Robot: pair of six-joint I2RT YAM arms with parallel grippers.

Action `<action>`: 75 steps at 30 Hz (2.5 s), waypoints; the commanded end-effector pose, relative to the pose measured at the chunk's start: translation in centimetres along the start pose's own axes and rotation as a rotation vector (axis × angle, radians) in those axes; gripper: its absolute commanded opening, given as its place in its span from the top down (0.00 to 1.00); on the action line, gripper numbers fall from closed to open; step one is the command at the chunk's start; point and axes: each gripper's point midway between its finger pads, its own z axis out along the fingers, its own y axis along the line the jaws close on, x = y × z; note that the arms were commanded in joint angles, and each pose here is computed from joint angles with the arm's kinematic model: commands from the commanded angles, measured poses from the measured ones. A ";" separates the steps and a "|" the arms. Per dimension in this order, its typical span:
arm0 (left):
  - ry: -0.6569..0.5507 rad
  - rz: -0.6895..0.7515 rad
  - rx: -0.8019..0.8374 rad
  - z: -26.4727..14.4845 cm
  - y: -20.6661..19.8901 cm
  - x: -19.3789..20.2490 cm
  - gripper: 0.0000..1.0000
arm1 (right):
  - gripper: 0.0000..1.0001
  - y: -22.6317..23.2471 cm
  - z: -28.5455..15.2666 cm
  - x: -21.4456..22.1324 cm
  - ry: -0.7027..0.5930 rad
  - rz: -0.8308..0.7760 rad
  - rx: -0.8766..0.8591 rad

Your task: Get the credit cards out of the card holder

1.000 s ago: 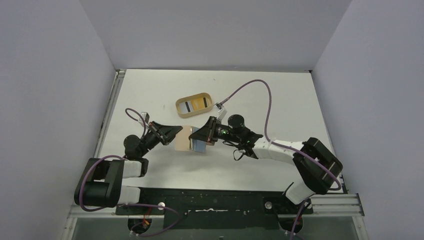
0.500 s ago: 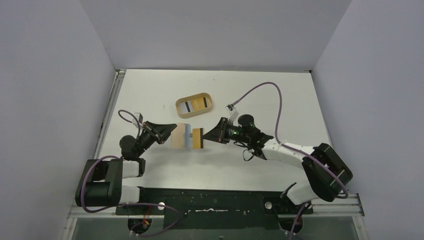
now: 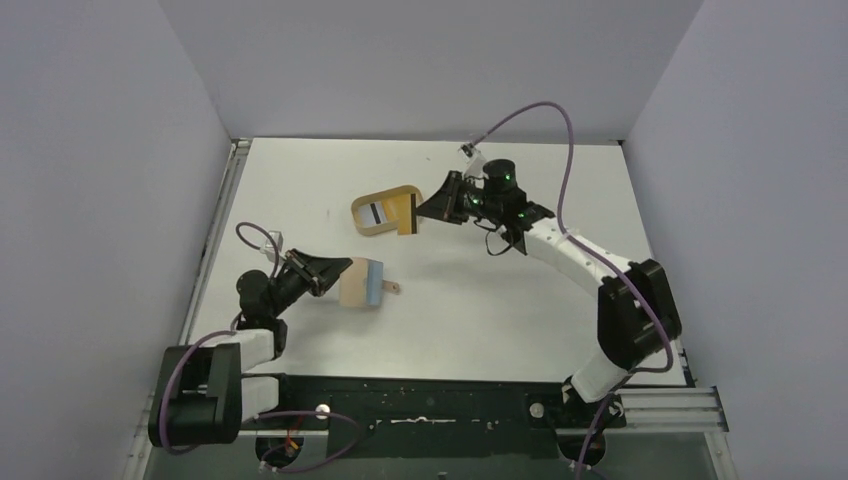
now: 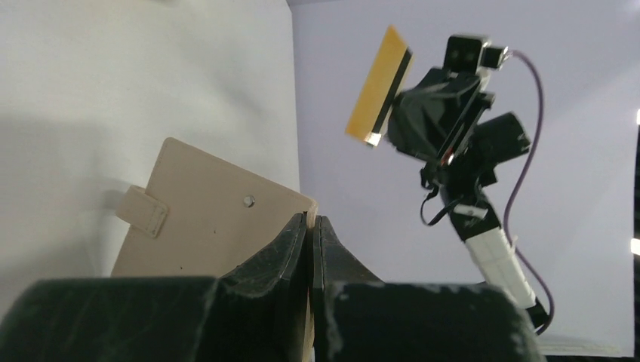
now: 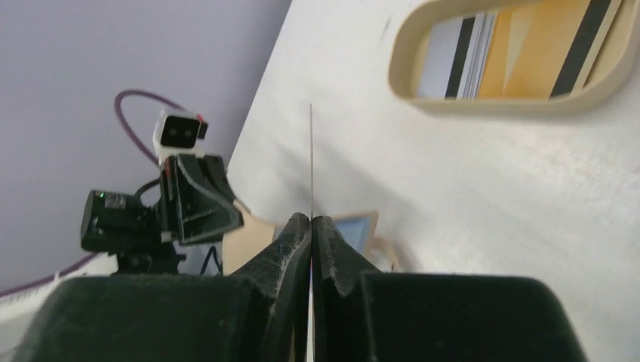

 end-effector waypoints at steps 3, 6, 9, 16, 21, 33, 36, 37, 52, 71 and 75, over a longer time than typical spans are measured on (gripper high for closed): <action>0.028 0.083 -0.082 -0.9 1.3 0.8 1.00 | 1.00 -2.5 4.2 -3.6 0.126 -0.134 0.077; 0.033 0.119 -0.130 -1.3 1.8 0.9 1.00 | 1.00 -3.6 6.2 -5.0 0.155 -0.153 0.108; 0.029 0.134 -0.188 -1.7 2.7 0.8 1.00 | 1.00 -4.6 7.9 -5.9 0.165 -0.161 0.125; 0.036 0.098 -0.260 -2.8 6.2 0.9 1.00 | 1.00 -7.3 10.7 -7.4 0.163 -0.165 0.159; 0.053 0.093 -0.280 -2.7 7.7 0.8 1.00 | 1.00 -8.9 11.9 -8.8 0.138 -0.146 0.173; 0.056 0.195 -0.438 -4.1 8.7 0.4 1.00 | 1.00 -13.0 13.7 -8.5 0.175 -0.105 0.215; 0.052 0.205 -0.468 -4.6 8.9 0.5 1.00 | 1.00 -13.6 14.0 -8.1 0.181 -0.099 0.220; 0.050 0.204 -0.476 -4.6 9.0 0.5 1.00 | 1.00 -13.8 14.2 -8.0 0.185 -0.096 0.221; -0.029 0.166 -0.591 -4.7 12.1 0.2 1.00 | 0.50 -11.3 12.8 -10.8 0.143 -0.135 0.209; -0.093 0.172 -0.492 7.1 11.5 1.6 1.00 | 0.26 -1.7 -2.4 -13.5 -0.031 -0.215 0.153; -0.089 0.181 -0.465 9.6 11.1 1.3 1.00 | 0.12 -1.0 -5.5 -11.0 -0.030 -0.226 0.180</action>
